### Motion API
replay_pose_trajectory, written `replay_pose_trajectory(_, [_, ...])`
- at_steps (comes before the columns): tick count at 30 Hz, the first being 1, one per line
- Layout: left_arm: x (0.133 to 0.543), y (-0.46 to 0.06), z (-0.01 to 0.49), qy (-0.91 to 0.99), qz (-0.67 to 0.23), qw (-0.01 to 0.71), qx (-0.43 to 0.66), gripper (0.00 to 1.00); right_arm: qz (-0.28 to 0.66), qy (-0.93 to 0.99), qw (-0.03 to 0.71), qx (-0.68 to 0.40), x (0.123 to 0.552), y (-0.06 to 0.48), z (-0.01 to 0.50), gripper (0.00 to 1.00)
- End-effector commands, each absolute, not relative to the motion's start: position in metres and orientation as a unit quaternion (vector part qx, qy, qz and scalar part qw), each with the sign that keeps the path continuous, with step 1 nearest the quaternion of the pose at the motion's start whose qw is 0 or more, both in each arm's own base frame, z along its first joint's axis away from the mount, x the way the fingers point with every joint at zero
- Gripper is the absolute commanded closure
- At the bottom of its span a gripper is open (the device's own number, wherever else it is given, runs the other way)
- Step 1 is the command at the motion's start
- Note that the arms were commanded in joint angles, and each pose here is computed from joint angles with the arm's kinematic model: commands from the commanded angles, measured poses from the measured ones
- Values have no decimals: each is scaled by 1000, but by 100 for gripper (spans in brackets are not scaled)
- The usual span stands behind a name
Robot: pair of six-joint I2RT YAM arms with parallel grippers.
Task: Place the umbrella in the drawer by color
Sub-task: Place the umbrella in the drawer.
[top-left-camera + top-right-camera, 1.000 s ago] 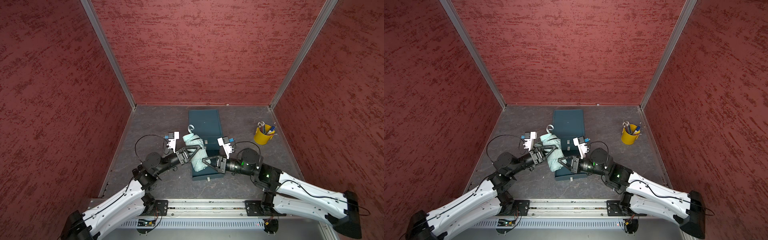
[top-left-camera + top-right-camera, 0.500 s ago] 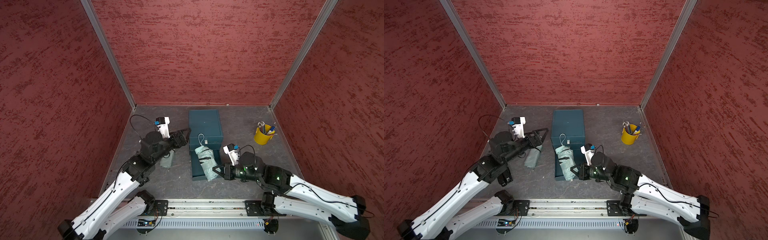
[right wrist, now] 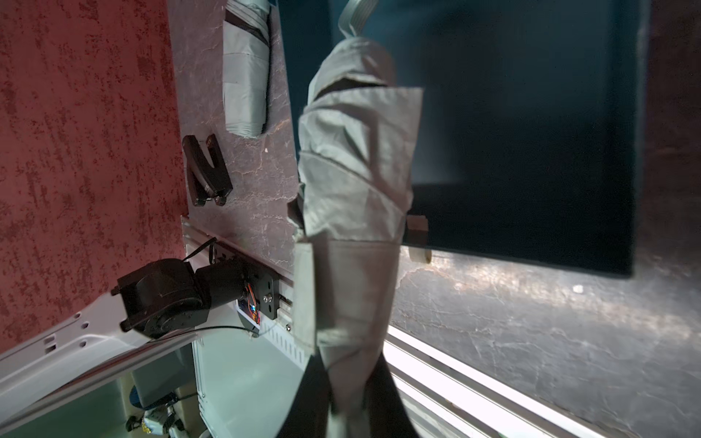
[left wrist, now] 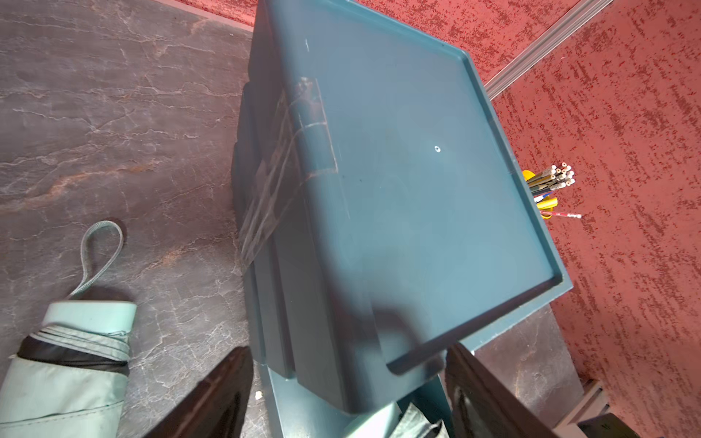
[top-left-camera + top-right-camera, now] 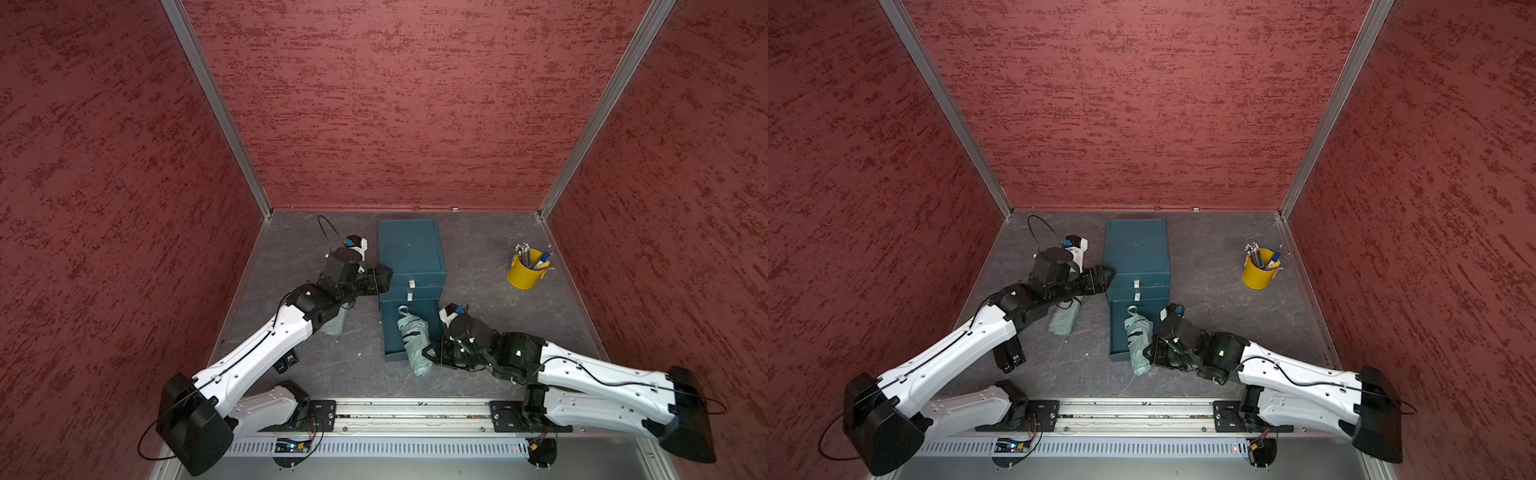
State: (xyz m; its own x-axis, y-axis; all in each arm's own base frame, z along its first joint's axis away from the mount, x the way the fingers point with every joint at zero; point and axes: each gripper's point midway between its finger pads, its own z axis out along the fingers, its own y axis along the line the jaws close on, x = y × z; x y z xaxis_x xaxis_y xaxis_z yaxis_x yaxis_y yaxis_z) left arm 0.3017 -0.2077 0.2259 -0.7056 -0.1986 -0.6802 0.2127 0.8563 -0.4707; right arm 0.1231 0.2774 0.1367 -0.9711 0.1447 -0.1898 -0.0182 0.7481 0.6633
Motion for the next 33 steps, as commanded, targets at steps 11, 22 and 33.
replay_pose_trajectory(11, [306,-206,211,892,-242,381,21,20,391,899,187,54,169,330,167,100])
replay_pose_trajectory(22, [300,-206,203,895,-247,370,19,23,413,885,182,113,183,344,157,100])
replay_pose_trajectory(33, [297,-205,201,897,-244,368,23,24,406,877,204,154,201,348,149,100])
